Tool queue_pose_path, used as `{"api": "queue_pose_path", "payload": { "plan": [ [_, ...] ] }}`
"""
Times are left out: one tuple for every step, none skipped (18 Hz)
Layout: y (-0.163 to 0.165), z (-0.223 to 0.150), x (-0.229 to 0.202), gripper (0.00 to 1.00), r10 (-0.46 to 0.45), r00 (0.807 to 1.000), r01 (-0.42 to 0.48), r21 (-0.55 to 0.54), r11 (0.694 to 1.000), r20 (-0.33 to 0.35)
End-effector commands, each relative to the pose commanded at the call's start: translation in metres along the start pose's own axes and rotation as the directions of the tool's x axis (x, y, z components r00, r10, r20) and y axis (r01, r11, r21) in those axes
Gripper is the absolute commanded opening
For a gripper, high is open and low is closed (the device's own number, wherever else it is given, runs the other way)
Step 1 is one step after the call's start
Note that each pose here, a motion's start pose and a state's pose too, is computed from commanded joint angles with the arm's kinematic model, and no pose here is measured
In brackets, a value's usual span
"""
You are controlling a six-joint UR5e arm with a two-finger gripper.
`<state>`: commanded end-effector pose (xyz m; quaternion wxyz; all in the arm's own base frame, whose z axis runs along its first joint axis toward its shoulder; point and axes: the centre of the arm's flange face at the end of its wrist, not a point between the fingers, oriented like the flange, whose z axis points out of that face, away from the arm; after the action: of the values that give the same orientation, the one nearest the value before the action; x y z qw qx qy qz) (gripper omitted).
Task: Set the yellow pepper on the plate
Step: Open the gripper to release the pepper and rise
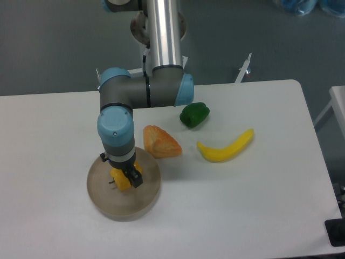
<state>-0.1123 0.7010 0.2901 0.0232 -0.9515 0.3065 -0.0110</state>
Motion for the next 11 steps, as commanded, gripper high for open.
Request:
{"api": "queue_pose_path", "payload": {
  "plan": [
    [0.002,-0.013,-0.002,1.00,-0.004,1.000,0.003,0.016,1.000,0.013],
    [0.012,-0.023,-0.013,1.00,-0.023,0.999,0.022,0.026,0.999,0.029],
    [0.025,-0.030,-0.027,1.00,-0.044,0.998,0.043,0.032,0.999,0.039],
    [0.037,-0.039,-0.040,1.00,-0.063,0.996,0.061,0.040,0.997,0.055],
    [0.046,-0.049,-0.053,1.00,-0.074,0.994,0.071,0.042,0.997,0.077],
    [0.052,-0.058,-0.063,1.00,-0.073,0.993,0.069,0.045,0.997,0.095],
    [0.067,-0.074,-0.081,1.00,-0.066,0.990,0.060,0.055,0.997,0.122],
    [0.086,-0.084,-0.098,1.00,-0.060,0.989,0.052,0.062,0.997,0.138],
    [0.098,-0.089,-0.107,1.00,-0.052,0.988,0.043,0.064,0.997,0.146],
    [0.111,-0.091,-0.116,1.00,-0.040,0.988,0.030,0.063,0.998,0.151],
    [0.123,-0.093,-0.124,1.00,-0.020,0.988,0.010,0.060,0.998,0.156]
  ]
}}
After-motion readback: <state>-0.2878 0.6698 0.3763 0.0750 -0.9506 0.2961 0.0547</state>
